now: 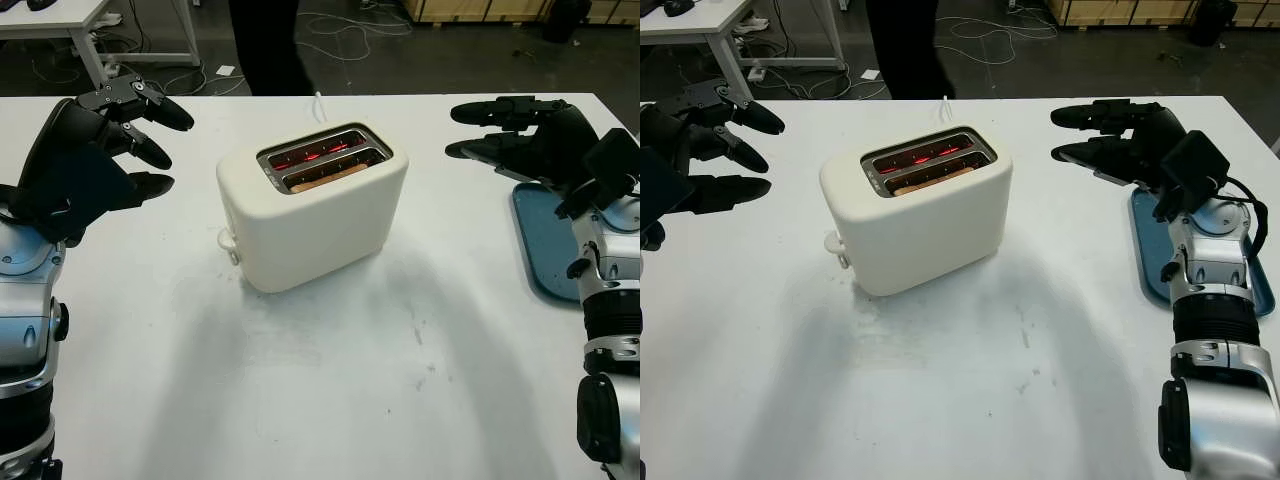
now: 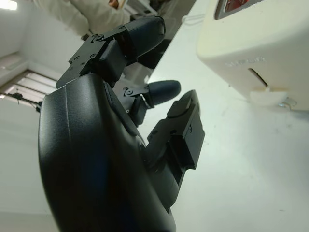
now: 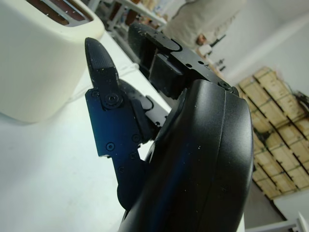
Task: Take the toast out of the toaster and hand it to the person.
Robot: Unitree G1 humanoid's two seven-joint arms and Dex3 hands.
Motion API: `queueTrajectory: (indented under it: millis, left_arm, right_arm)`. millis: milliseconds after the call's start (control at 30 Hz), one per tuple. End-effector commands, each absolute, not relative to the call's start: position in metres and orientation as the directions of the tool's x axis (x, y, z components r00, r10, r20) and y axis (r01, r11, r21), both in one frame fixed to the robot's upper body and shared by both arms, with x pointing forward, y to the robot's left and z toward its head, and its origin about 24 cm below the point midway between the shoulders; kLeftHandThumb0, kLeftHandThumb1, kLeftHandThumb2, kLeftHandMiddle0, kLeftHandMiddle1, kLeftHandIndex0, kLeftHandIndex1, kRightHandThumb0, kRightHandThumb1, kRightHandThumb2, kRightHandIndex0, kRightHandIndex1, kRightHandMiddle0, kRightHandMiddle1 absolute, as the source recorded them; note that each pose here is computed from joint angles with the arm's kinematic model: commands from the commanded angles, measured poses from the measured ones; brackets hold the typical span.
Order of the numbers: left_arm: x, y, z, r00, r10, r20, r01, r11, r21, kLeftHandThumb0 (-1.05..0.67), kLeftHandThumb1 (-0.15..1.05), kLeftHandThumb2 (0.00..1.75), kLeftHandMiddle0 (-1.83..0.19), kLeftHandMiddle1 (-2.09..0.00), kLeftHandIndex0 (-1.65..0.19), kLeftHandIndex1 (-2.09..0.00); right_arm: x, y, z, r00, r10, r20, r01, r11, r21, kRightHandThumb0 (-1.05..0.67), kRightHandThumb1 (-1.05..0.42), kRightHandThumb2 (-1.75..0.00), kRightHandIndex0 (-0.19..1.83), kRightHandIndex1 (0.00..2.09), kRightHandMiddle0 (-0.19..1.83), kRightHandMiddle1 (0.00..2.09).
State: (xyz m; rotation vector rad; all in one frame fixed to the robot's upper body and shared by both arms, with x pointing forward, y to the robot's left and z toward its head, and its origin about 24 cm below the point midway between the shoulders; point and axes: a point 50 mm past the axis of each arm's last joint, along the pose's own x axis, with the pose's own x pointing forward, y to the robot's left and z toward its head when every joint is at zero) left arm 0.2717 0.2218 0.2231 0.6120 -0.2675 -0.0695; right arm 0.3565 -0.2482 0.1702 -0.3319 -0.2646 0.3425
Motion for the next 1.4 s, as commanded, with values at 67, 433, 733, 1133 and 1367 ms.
queueTrajectory:
  millis: [67, 433, 733, 1133, 1367]
  left_arm:
    - [0.2699, 0.2200, 0.2200, 0.967, -0.135, 0.215, -0.010, 0.825, 0.565, 0.52, 0.92, 0.17, -0.49, -1.38, -0.43, -1.13]
    - [0.2685, 0.2204, 0.2177, 0.968, -0.135, 0.213, -0.007, 0.830, 0.557, 0.53, 0.91, 0.20, -0.44, -1.44, -0.40, -1.17]
    - [0.2664, 0.2206, 0.2177, 0.972, -0.119, 0.203, -0.016, 0.826, 0.564, 0.53, 0.92, 0.18, -0.44, -1.43, -0.40, -1.17]
    - [0.2654, 0.2207, 0.2160, 0.971, -0.113, 0.209, -0.023, 0.831, 0.556, 0.53, 0.92, 0.19, -0.45, -1.45, -0.40, -1.17]
    - [0.2649, 0.2215, 0.2155, 0.975, -0.103, 0.197, -0.023, 0.833, 0.553, 0.49, 0.92, 0.18, -0.45, -1.46, -0.40, -1.17]
  right_arm:
    - [0.3553, -0.2516, 0.1734, 0.907, 0.365, 0.208, -0.271, 0.886, -0.377, -0.46, -0.83, 0.00, 1.08, 0.01, 0.94, 0.01]
    - [0.3542, -0.2511, 0.1728, 0.906, 0.369, 0.205, -0.275, 0.884, -0.377, -0.43, -0.84, 0.00, 1.07, 0.00, 0.93, 0.00]
    - [0.3545, -0.2501, 0.1718, 0.909, 0.367, 0.196, -0.281, 0.888, -0.363, -0.43, -0.83, 0.00, 1.05, 0.00, 0.94, 0.00]
    - [0.3530, -0.2506, 0.1693, 0.908, 0.372, 0.193, -0.281, 0.882, -0.378, -0.46, -0.84, 0.00, 1.04, 0.00, 0.93, 0.00]
    - [0.3521, -0.2496, 0.1663, 0.909, 0.369, 0.192, -0.279, 0.883, -0.377, -0.45, -0.84, 0.00, 1.04, 0.00, 0.92, 0.00]
